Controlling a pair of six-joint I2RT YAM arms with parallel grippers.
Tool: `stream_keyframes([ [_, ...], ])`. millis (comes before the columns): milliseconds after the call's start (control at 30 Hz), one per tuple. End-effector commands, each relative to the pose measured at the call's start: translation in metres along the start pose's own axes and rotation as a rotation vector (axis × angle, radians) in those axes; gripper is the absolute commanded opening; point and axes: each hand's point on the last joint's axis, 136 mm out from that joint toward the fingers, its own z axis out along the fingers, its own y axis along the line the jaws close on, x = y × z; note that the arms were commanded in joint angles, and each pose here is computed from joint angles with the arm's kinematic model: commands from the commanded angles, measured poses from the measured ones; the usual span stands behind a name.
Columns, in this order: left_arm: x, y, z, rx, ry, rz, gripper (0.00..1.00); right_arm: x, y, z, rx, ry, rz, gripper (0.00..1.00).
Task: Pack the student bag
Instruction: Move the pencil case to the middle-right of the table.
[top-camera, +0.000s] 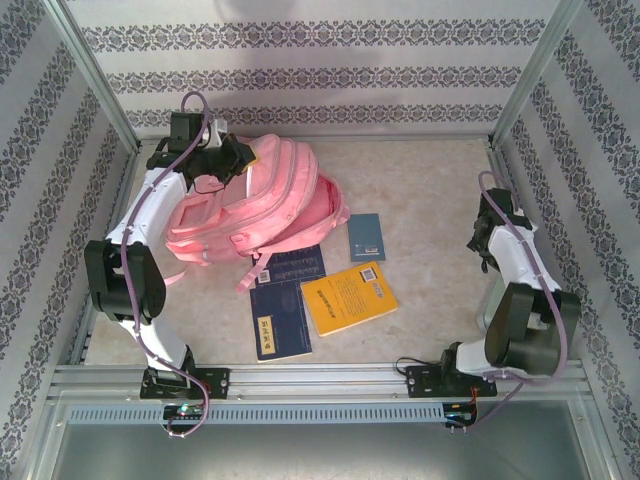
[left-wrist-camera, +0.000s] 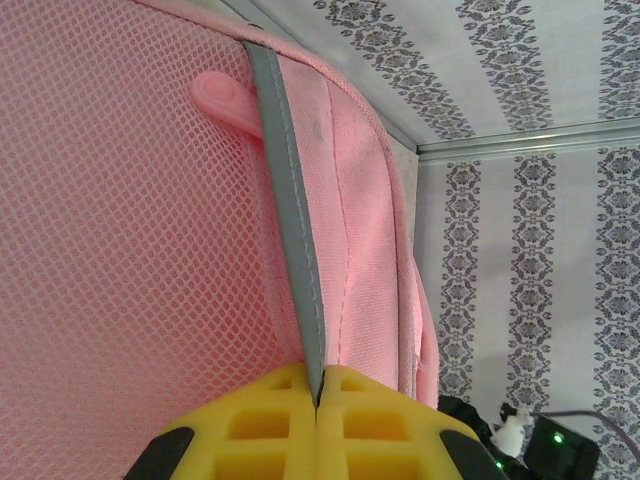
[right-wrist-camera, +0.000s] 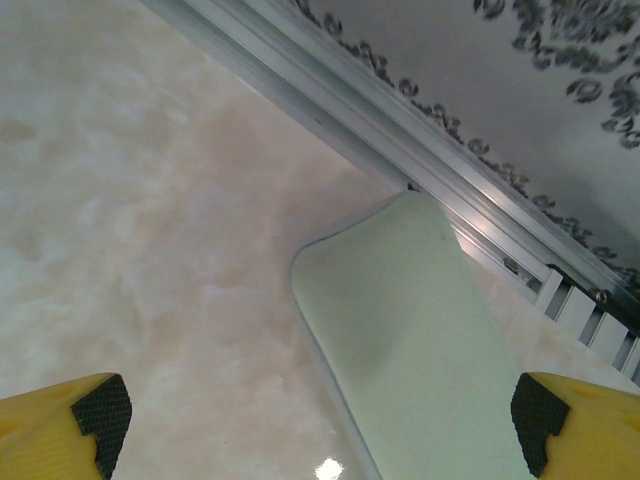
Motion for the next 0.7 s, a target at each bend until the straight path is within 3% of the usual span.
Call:
stream_keyframes([
  [0,-0.007,-0.024,-0.006,0.081,-0.032,0.066,0.0,0.0,-0.007,0.011,0.021,0.05,-0.014,0.98],
  [367,-0.008,-0.026,-0.006,0.09,-0.026,0.066,0.0,0.043,0.021,0.044,-0.138,0.361,0.096,0.98],
  [667,-0.008,-0.025,-0.004,0.093,-0.023,0.063,0.0,0.064,0.104,0.006,-0.527,0.464,0.12,0.94],
])
